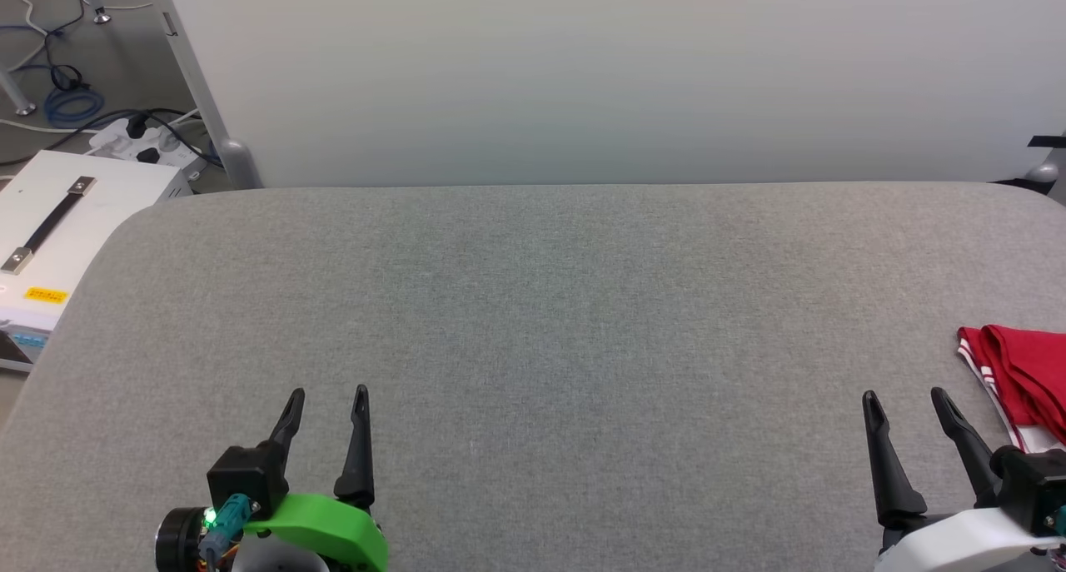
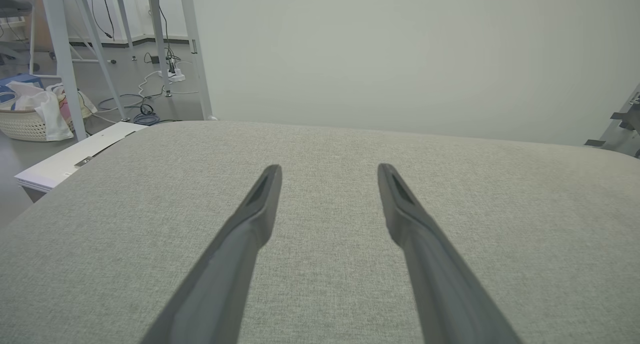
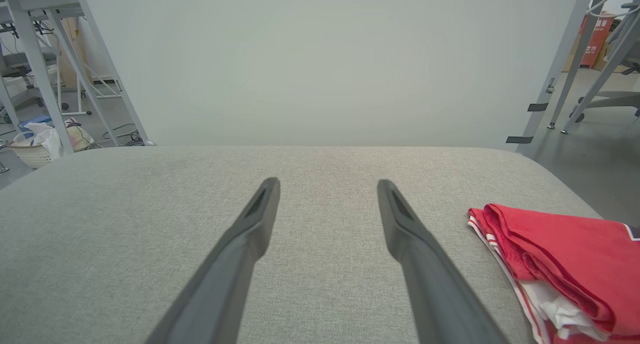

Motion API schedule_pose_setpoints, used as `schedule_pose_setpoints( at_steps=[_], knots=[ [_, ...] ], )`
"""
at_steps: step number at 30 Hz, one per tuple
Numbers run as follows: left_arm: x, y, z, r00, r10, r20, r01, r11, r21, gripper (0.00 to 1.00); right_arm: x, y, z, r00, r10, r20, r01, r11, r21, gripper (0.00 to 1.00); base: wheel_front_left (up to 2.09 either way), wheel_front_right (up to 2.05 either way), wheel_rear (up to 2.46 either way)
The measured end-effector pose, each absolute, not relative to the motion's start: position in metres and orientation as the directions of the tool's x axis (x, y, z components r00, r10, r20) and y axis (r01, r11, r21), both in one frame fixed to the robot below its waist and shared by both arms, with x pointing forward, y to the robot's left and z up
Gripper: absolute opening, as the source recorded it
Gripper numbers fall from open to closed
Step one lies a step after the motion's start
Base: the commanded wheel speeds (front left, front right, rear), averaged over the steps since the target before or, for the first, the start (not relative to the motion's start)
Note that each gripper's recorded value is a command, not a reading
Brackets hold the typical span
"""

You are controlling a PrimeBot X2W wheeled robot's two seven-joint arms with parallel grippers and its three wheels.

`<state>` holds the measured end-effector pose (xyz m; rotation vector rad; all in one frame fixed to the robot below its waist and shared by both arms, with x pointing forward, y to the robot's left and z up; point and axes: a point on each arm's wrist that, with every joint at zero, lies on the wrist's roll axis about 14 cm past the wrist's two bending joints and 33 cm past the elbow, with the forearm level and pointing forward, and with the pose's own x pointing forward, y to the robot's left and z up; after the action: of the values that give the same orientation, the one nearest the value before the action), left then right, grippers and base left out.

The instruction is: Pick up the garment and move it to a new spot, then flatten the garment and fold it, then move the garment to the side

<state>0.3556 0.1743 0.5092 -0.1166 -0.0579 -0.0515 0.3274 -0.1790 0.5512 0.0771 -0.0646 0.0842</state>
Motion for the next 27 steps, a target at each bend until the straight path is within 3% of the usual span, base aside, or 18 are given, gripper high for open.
schedule_pose_setpoints(
  at_steps=[16, 17, 27],
  knots=[
    [0.3551, 0.1759, 0.5049, 0.998, -0.046, 0.044, 0.051, 0.993, -0.11, 1.0, 0.3299, -0.1737, 0.5481, 0.994, 0.095, 0.052, -0.099, 0.992, 0.08, 1.0, 0.0, 0.0, 0.0],
    [0.355, 0.1756, 0.5046, 0.998, -0.044, 0.043, 0.048, 0.993, -0.109, 0.0, 0.3299, -0.1736, 0.548, 0.994, 0.096, 0.052, -0.1, 0.992, 0.081, 0.0, 0.0, 0.0, 0.0],
    [0.3559, 0.1757, 0.5042, 0.998, -0.041, 0.038, 0.045, 0.993, -0.106, 0.0, 0.3302, -0.1742, 0.5454, 0.995, 0.094, 0.044, -0.097, 0.992, 0.081, 0.0, 0.0, 0.0, 0.0]
  ],
)
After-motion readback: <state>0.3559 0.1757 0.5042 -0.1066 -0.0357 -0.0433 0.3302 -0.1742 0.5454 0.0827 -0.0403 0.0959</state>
